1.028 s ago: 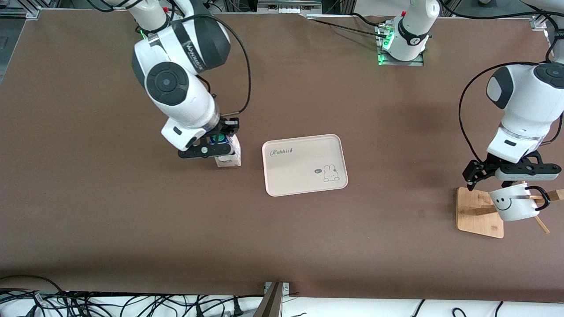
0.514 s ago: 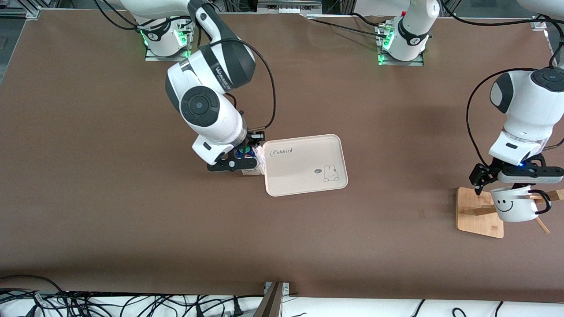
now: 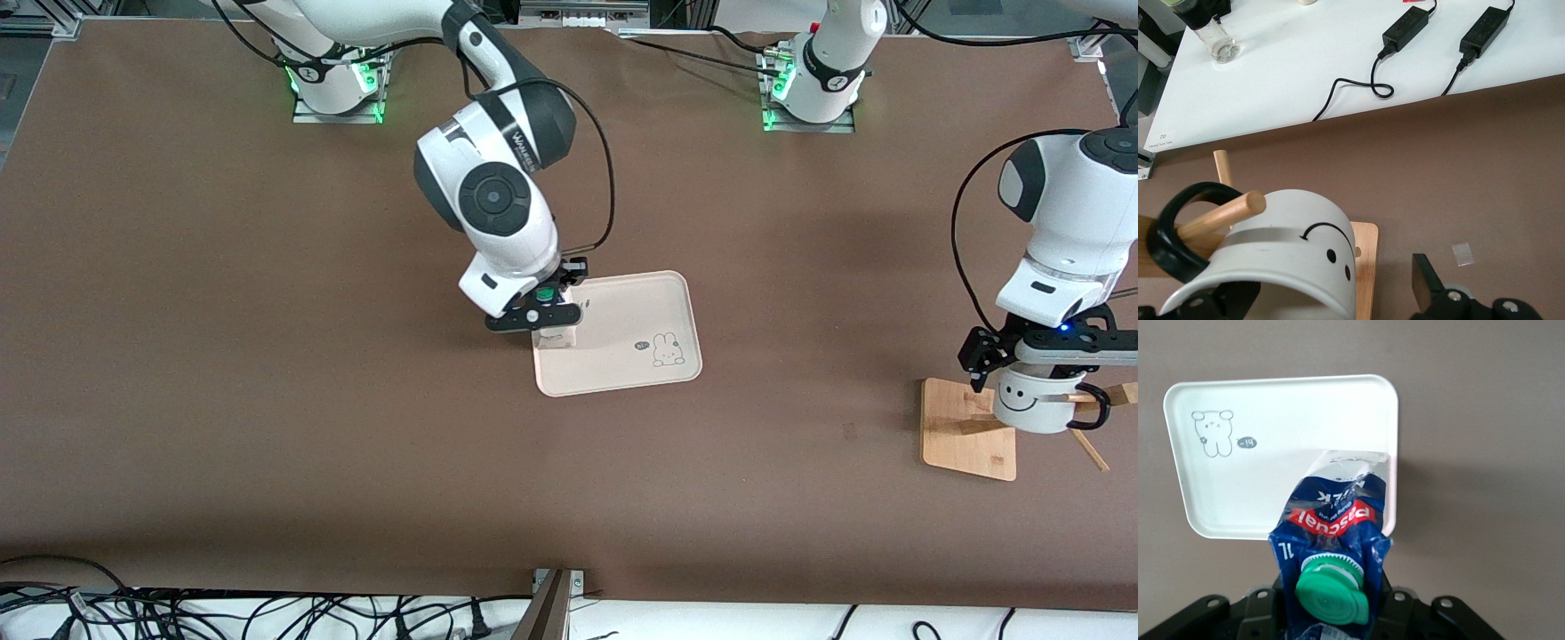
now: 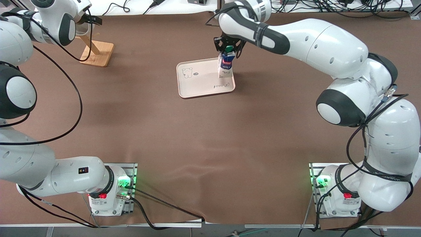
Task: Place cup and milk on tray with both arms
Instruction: 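Lower the carton onto the tray while the left gripper lifts the mug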
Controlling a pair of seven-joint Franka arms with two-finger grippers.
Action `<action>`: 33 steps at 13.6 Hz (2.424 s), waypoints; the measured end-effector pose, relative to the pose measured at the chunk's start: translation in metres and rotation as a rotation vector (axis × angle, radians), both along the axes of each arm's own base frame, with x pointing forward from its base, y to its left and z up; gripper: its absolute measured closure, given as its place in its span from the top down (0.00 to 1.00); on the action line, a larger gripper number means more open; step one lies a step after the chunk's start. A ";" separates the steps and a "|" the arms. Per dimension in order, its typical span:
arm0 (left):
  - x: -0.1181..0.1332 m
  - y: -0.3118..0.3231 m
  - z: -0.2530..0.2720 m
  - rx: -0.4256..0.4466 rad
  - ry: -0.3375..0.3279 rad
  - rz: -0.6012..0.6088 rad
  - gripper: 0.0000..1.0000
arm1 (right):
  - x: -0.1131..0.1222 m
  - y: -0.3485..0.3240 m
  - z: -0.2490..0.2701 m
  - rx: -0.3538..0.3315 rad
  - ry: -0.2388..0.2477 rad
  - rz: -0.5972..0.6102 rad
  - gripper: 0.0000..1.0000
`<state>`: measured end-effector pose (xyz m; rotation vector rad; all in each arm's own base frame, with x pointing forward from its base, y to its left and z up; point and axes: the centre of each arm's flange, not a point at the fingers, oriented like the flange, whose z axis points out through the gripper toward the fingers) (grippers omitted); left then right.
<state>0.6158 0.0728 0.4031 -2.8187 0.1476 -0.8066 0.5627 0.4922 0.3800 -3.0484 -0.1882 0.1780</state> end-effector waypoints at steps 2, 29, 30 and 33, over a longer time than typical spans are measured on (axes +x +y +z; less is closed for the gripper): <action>-0.001 0.000 0.001 0.002 0.000 -0.001 0.96 | -0.002 0.006 -0.002 0.011 -0.016 0.041 0.48; -0.013 -0.107 0.019 -0.023 0.034 -0.117 0.08 | 0.009 0.010 -0.047 -0.004 -0.042 0.051 0.84; -0.018 -0.124 0.020 -0.011 0.084 -0.133 0.08 | 0.010 0.008 -0.046 -0.005 -0.044 0.048 0.95; -0.036 -0.178 0.025 0.035 0.233 -0.179 0.08 | 0.019 0.001 -0.039 0.025 -0.038 0.010 1.00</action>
